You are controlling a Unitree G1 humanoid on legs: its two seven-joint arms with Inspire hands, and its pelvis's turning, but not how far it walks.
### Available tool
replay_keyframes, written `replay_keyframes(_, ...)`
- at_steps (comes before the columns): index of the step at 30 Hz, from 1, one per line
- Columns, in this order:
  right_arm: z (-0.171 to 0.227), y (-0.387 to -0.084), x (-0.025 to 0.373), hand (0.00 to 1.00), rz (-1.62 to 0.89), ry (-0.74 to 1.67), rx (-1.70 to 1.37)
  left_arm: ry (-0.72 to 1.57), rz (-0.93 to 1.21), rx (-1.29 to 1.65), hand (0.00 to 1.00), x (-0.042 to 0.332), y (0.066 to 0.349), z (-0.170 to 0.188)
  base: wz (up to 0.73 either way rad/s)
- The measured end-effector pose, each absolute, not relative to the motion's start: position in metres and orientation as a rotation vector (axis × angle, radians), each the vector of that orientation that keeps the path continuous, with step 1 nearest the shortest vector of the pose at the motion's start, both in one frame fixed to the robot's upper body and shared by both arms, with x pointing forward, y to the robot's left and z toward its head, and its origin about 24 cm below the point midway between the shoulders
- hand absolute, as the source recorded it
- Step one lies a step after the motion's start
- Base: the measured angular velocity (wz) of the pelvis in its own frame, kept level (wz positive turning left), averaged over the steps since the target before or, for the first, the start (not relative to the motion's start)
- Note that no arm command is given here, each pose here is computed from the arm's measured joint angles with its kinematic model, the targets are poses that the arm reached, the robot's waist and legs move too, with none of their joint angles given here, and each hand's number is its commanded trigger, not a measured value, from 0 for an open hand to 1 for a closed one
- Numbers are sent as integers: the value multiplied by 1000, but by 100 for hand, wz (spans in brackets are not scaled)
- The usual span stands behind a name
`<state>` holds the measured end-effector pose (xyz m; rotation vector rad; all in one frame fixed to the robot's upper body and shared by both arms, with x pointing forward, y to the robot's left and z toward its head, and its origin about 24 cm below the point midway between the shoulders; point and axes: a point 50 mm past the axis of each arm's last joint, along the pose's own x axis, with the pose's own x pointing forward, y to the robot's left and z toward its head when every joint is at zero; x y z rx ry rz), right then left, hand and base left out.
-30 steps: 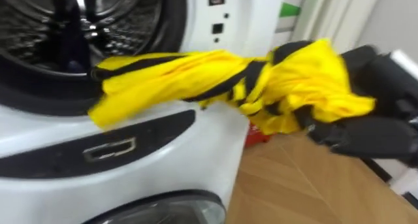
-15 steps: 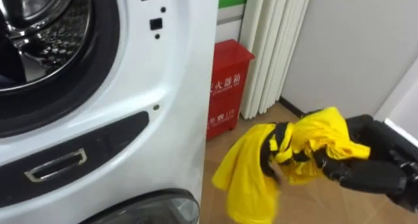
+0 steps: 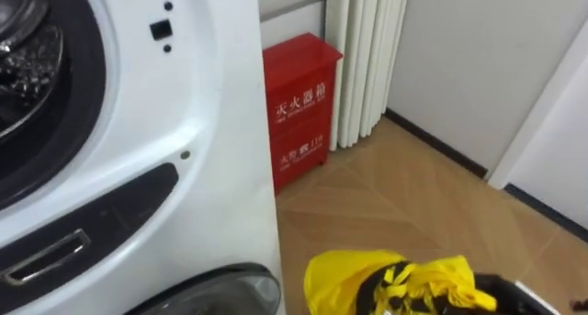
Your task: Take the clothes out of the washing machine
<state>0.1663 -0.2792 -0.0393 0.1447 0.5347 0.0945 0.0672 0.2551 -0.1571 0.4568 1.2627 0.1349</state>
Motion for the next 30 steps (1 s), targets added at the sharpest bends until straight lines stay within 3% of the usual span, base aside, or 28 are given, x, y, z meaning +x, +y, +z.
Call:
replay_keyframes(13,-97,-297,131,100,-198,779,157,1179,146,394,0,90,246,-155,-10)
replay_keyframes(29,-109,-301,141,100,-405,810,161,1157,159,325,0,98,235,-156,2)
replay_keyframes(30,-109,-301,141,64,-405,811,158,1156,157,326,0,98,235,-156,4)
